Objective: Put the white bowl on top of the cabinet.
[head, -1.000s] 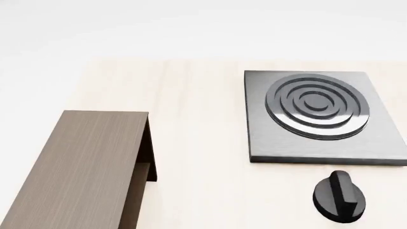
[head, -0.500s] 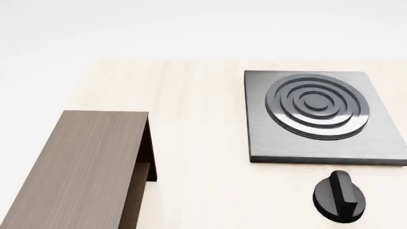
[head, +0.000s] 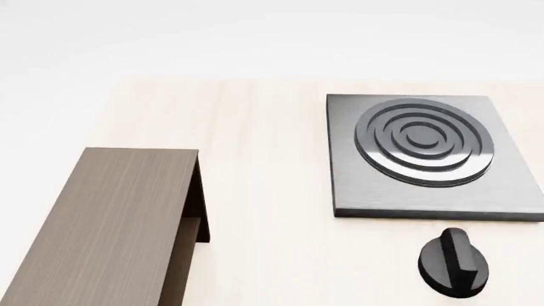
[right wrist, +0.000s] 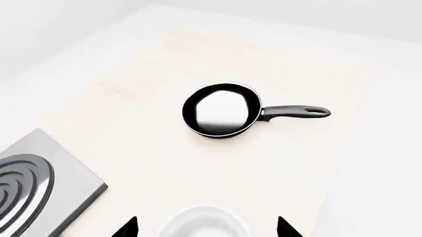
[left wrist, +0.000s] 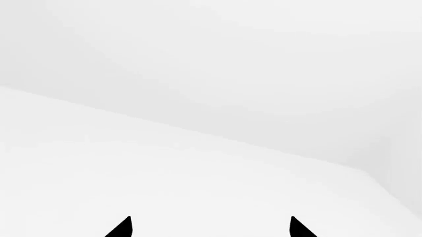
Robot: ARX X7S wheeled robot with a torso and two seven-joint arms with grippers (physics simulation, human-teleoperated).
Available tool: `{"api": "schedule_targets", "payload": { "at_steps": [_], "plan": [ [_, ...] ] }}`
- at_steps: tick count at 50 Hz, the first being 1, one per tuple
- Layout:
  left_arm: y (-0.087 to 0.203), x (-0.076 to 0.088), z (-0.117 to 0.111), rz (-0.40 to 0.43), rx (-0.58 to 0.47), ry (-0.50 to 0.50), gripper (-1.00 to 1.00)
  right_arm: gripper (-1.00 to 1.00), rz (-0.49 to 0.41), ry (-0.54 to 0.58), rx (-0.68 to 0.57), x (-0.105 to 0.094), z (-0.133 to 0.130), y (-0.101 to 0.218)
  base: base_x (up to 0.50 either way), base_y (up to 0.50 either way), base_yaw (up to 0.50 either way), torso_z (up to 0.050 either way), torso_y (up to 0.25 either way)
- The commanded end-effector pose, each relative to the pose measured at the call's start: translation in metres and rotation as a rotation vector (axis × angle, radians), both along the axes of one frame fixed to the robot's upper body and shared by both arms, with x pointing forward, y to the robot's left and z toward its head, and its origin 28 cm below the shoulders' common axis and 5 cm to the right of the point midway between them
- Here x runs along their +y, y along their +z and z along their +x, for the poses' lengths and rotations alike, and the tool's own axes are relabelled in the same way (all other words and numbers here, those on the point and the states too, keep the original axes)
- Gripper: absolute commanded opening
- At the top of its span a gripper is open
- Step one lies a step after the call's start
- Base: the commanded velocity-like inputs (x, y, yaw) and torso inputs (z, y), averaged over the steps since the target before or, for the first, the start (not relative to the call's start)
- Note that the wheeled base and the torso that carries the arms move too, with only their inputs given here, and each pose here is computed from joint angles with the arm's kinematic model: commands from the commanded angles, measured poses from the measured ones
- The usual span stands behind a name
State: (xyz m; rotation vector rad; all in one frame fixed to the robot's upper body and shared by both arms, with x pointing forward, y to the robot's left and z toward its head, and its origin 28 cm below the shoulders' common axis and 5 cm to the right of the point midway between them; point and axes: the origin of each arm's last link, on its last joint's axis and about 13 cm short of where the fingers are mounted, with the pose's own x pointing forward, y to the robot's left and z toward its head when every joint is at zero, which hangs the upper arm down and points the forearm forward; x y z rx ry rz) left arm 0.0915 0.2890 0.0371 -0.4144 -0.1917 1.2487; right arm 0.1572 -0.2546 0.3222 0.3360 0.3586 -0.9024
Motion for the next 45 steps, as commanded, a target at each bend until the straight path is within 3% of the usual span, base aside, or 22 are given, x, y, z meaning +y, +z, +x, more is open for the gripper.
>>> {"api": "schedule_targets", "payload": {
  "at_steps": [1,9,25,45],
  "plan": [
    [0.0,0.0,0.0,-0.002,0.0,0.002,1.0,1.0,0.03,0.072,0.04,0.01,-0.001,0.003,0.0,0.0,0.0,0.0,0.0],
    [0.0,0.0,0.0,-0.002,0.0,0.003,1.0,1.0,0.023,0.135,0.06,0.019,0.0,0.003,0.0,0.0,0.0,0.0,0.0],
    [0.0,0.0,-0.001,0.0,0.001,0.003,1.0,1.0,0.01,0.067,0.053,0.01,-0.005,0.001,0.0,0.0,0.0,0.0,0.0],
    [0.0,0.0,-0.001,0.003,0.006,0.006,1.0,1.0,-0.043,0.019,0.179,0.0,0.008,-0.018,0.0,0.0,0.0,0.0,0.0]
  ]
}}
